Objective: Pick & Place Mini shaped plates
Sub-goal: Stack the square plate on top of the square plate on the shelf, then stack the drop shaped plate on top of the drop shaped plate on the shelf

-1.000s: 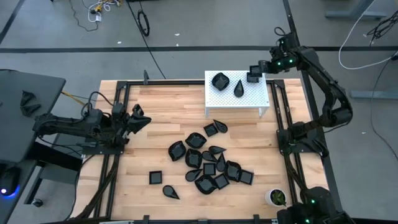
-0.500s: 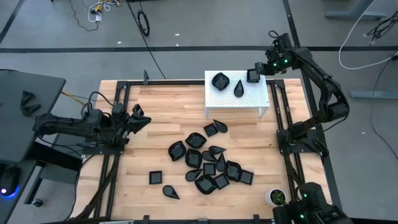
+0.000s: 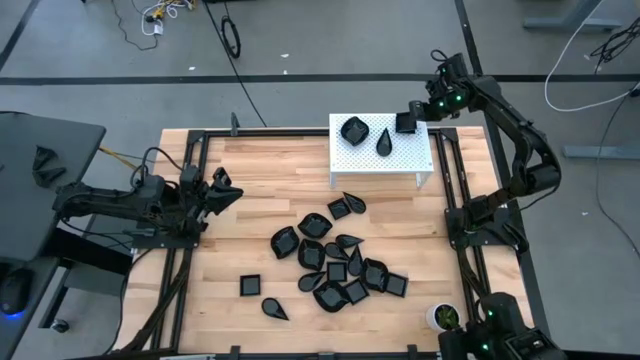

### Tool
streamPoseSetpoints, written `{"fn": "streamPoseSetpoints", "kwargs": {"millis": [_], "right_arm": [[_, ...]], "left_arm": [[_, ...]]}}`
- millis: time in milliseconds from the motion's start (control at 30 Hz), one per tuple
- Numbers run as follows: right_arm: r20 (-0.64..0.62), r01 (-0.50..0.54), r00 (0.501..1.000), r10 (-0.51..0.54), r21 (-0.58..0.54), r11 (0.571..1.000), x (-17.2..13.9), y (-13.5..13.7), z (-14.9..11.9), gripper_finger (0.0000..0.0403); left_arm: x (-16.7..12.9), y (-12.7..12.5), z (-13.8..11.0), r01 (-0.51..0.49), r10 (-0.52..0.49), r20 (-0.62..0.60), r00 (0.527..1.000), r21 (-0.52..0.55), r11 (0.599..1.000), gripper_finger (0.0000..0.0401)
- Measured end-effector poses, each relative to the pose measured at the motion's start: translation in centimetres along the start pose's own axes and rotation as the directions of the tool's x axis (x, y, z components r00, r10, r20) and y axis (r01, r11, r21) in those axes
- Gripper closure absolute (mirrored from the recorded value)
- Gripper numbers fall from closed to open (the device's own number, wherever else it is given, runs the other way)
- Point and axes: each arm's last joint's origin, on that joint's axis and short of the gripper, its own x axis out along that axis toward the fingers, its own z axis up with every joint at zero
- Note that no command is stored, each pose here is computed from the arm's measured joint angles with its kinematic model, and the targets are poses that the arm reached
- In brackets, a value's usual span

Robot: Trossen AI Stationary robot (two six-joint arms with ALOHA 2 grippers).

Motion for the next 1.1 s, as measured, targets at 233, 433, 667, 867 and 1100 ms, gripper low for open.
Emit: {"fn": "streamPoseSetpoints", "kwargs": {"millis": [233, 433, 667, 867, 1100], "right_arm": [[0.074, -0.008, 0.997, 0.012, -0.065, 0.998, -0.3, 0.3, 0.6, 0.0306], [0.124, 0.008, 0.992, 0.019, -0.214, 0.977, -1.4, 2.6, -0.2, 0.0301], [0.176, 0.081, 0.984, 0.011, -0.505, 0.859, -2.7, 10.1, -4.2, 0.0338], [0.137, 0.014, 0.985, 0.106, -0.674, 0.739, -3.2, 16.8, -9.9, 0.0371], [-0.062, -0.155, 0.984, 0.17, -0.77, 0.618, -2.0, 20.9, -18.8, 0.0399]], "left_arm": [[0.0, 0.0, 0.0, 0.0, 0.0, -0.001, 1.0, 0.0, 1.0, 0.036], [0.0, 0.0, 0.0, 0.0, 0.0, 0.0, 1.0, 0.0, 1.0, 0.036], [0.0, 0.0, 0.0, 0.0, 0.0, 0.0, 1.0, 0.0, 1.0, 0.036], [0.0, 0.0, 0.0, 0.0, 0.0, 0.0, 1.0, 0.0, 1.0, 0.036], [0.0, 0.0, 0.0, 0.0, 0.0, 0.0, 1.0, 0.0, 1.0, 0.036]]}}
